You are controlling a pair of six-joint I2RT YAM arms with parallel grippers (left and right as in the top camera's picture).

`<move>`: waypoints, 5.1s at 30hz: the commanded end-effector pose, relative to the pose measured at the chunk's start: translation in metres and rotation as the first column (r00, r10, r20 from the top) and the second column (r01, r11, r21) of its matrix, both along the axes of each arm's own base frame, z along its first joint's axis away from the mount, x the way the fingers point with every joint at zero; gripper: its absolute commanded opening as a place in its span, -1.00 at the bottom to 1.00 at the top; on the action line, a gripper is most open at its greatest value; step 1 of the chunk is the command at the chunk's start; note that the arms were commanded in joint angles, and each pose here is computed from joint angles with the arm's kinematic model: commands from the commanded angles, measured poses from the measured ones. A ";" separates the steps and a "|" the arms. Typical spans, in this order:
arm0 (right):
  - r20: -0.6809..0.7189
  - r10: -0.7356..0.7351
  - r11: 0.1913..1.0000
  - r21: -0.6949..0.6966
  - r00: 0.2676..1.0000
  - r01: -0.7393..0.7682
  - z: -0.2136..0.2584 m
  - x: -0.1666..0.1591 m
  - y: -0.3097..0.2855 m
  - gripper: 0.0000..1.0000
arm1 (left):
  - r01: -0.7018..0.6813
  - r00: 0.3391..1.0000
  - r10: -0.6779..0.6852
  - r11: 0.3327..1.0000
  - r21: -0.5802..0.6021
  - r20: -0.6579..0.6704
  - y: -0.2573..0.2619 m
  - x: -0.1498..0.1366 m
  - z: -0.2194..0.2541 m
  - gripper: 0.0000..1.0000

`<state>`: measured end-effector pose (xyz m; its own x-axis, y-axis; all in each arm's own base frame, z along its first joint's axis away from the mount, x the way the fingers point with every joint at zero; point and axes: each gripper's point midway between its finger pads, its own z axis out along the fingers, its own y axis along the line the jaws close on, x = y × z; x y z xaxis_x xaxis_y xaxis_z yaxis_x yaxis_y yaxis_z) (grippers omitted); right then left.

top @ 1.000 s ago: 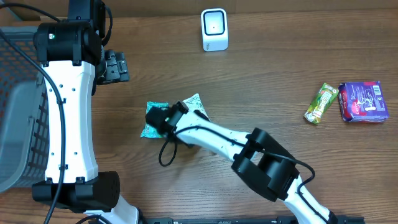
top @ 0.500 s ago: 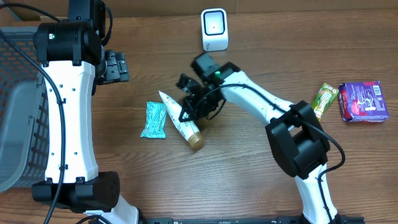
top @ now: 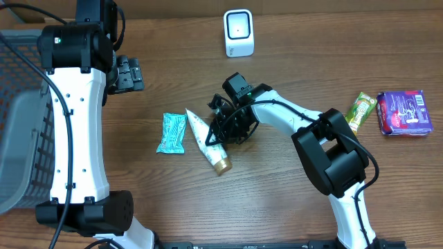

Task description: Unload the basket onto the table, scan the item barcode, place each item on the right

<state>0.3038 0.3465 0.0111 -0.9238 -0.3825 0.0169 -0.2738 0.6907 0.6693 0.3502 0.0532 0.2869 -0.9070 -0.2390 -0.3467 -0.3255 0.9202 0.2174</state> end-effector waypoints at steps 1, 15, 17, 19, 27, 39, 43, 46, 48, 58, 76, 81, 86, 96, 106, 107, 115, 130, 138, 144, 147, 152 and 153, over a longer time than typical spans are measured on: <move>0.093 -0.060 0.982 -0.173 0.994 0.075 -0.012 0.022 -0.025 0.96 | 0.008 1.000 -0.009 1.000 0.008 0.028 0.001 -0.001 0.009 0.99; 0.319 -0.013 0.776 -0.594 0.948 0.211 -0.011 0.061 -0.107 1.00 | 0.008 1.000 -0.009 1.000 0.008 0.028 0.001 -0.001 0.009 0.99; 0.347 0.010 0.728 -0.646 0.938 0.232 -0.009 0.065 -0.121 1.00 | 0.008 1.000 -0.009 1.000 0.008 0.028 0.001 -0.001 0.009 0.99; 0.370 0.031 0.685 -0.684 0.929 0.250 -0.006 0.069 -0.132 1.00 | 0.008 1.000 -0.009 1.000 0.008 0.028 0.001 -0.001 0.009 0.99; 0.398 0.080 0.739 -0.639 0.914 0.214 0.048 0.079 -0.108 1.00 | 0.008 1.000 -0.009 1.000 0.008 0.028 0.001 -0.001 0.009 0.99; 0.139 0.076 0.958 -0.284 0.987 -0.034 0.077 0.017 -0.023 -0.76 | 0.008 1.000 -0.009 1.000 0.008 0.028 0.001 -0.001 0.009 0.99; 0.139 0.033 0.958 -0.288 0.990 0.008 0.066 0.013 -0.012 -0.92 | 0.008 1.000 -0.009 1.000 0.008 0.028 0.001 -0.001 0.009 0.99; 0.161 -0.002 0.948 -0.314 0.987 0.053 0.056 0.012 -0.003 -0.92 | 0.008 1.000 -0.009 1.000 0.008 0.028 0.001 -0.001 0.009 0.99; 0.183 -0.012 0.938 -0.338 0.983 0.075 0.049 0.011 -0.001 -0.92 | 0.008 1.000 -0.009 1.000 0.008 0.028 0.001 -0.001 0.009 1.00; 0.233 -0.008 0.928 -0.360 0.973 0.094 0.043 0.010 0.010 -0.93 | 0.008 1.000 -0.009 1.000 0.008 0.028 0.001 -0.001 0.009 0.99; 0.283 -0.031 0.858 -0.484 0.959 0.171 -0.001 0.029 -0.009 -0.92 | 0.008 1.000 -0.009 1.000 0.008 0.028 0.001 -0.001 0.009 0.99; 0.315 -0.024 0.875 -0.452 0.949 0.173 0.024 0.044 -0.006 -0.84 | 0.008 1.000 -0.009 1.000 0.008 0.028 0.001 -0.001 0.009 0.99; 0.319 0.054 0.927 -0.367 0.946 0.072 0.076 0.038 0.007 -0.65 | 0.008 1.000 -0.009 1.000 0.008 0.028 0.001 -0.001 0.009 0.99; 0.102 0.079 0.970 -0.237 0.992 -0.053 0.070 -0.025 0.044 -0.91 | 0.008 1.000 -0.009 1.000 0.008 0.028 0.001 -0.001 0.009 1.00; 0.124 0.034 0.932 -0.363 0.992 0.013 0.030 -0.038 0.036 -0.92 | 0.008 1.000 -0.009 1.000 0.008 0.028 0.001 -0.001 0.009 1.00; 0.130 0.022 0.924 -0.382 0.991 0.030 0.025 -0.037 0.033 -0.92 | 0.008 1.000 -0.009 1.000 0.008 0.028 0.001 -0.001 0.009 0.99; 0.206 -0.045 0.826 -0.543 0.978 0.153 0.004 -0.015 -0.015 -0.92 | 0.008 1.000 -0.009 1.000 0.008 0.028 0.001 -0.001 0.009 1.00; 0.465 -0.138 0.777 -0.496 0.875 0.387 0.036 0.122 -0.135 -0.92 | 0.008 1.000 -0.009 1.000 0.008 0.028 0.001 -0.001 0.009 0.99; 0.373 -0.271 0.933 -0.123 0.887 0.337 0.103 0.131 -0.092 -0.56 | 0.008 1.000 -0.009 1.000 0.008 0.028 0.001 -0.001 0.009 0.99; 0.341 -0.328 0.935 -0.020 0.881 0.355 0.117 0.118 -0.039 -0.16 | 0.008 1.000 -0.009 1.000 0.008 0.028 0.001 -0.001 0.009 0.99; 0.415 -0.377 0.908 -0.010 0.828 0.418 0.112 0.127 -0.020 -0.03 | 0.008 1.000 -0.009 1.000 0.008 0.028 0.001 -0.001 0.009 1.00; 0.546 -0.390 0.884 -0.005 0.741 0.468 0.095 0.143 0.006 0.10 | 0.008 1.000 -0.009 1.000 0.008 0.028 0.001 -0.001 0.009 0.99; 0.556 -0.387 0.885 0.000 0.735 0.466 0.090 0.144 0.012 0.11 | 0.008 1.000 -0.009 1.000 0.008 0.028 0.001 -0.001 0.009 1.00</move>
<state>0.4361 0.3600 0.1229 -0.8830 -0.0285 -0.4686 -0.2743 0.8414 0.4657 0.3502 0.0532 0.2868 -0.9071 -0.2390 -0.3466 -0.3254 0.9203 0.2171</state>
